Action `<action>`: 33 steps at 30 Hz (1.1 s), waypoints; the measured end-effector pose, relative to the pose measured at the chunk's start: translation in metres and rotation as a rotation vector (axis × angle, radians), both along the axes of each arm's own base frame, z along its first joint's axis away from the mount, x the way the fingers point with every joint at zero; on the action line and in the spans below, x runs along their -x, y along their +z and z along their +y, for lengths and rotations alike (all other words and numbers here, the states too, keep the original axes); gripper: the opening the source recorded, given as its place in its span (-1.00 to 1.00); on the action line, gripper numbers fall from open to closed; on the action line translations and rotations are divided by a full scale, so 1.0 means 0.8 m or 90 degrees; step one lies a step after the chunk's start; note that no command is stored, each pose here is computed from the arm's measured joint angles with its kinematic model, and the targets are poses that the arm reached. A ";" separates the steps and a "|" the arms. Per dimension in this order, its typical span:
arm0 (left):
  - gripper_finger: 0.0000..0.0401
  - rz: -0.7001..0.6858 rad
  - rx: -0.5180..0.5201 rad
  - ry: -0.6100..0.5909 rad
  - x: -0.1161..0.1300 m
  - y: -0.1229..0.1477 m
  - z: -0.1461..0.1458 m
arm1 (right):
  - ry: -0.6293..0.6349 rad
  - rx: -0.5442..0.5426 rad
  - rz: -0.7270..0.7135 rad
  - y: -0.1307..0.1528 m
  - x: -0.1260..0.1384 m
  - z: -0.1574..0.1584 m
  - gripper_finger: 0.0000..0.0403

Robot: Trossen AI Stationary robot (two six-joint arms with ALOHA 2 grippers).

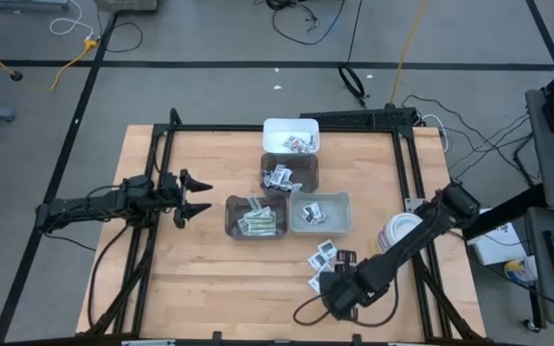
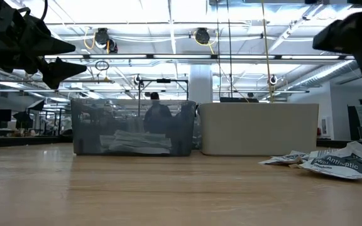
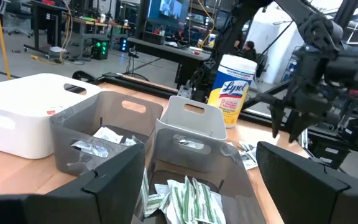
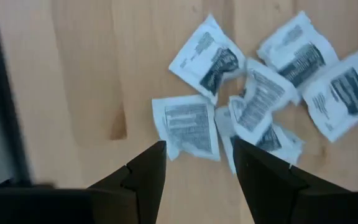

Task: Pick & Place First Aid Supplies
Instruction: Put the white towelette pack into the gray bin

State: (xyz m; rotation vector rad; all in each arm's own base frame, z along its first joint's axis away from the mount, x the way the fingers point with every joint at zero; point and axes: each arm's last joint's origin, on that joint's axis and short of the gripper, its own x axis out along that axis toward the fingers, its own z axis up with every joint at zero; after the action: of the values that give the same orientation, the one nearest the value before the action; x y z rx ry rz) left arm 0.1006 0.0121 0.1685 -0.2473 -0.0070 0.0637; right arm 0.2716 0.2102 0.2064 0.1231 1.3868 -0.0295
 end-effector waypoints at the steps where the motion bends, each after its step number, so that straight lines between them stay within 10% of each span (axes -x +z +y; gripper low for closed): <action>1: 0.55 0.000 0.000 0.000 0.000 0.000 0.000 | 0.010 0.014 -0.002 -0.005 0.001 0.004 -0.10; 20: 0.55 0.000 0.000 0.000 0.000 0.000 0.000 | 0.091 0.039 -0.002 -0.070 -0.012 0.038 -0.14; 33: 0.55 0.000 0.000 0.000 0.000 0.000 0.000 | 0.128 0.075 -0.023 -0.070 -0.014 0.036 -0.86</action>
State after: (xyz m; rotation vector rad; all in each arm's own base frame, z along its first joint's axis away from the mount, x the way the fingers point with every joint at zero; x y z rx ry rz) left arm 0.1006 0.0121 0.1684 -0.2471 -0.0069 0.0639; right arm 0.2825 0.2394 0.1502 -0.1144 1.3527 0.0585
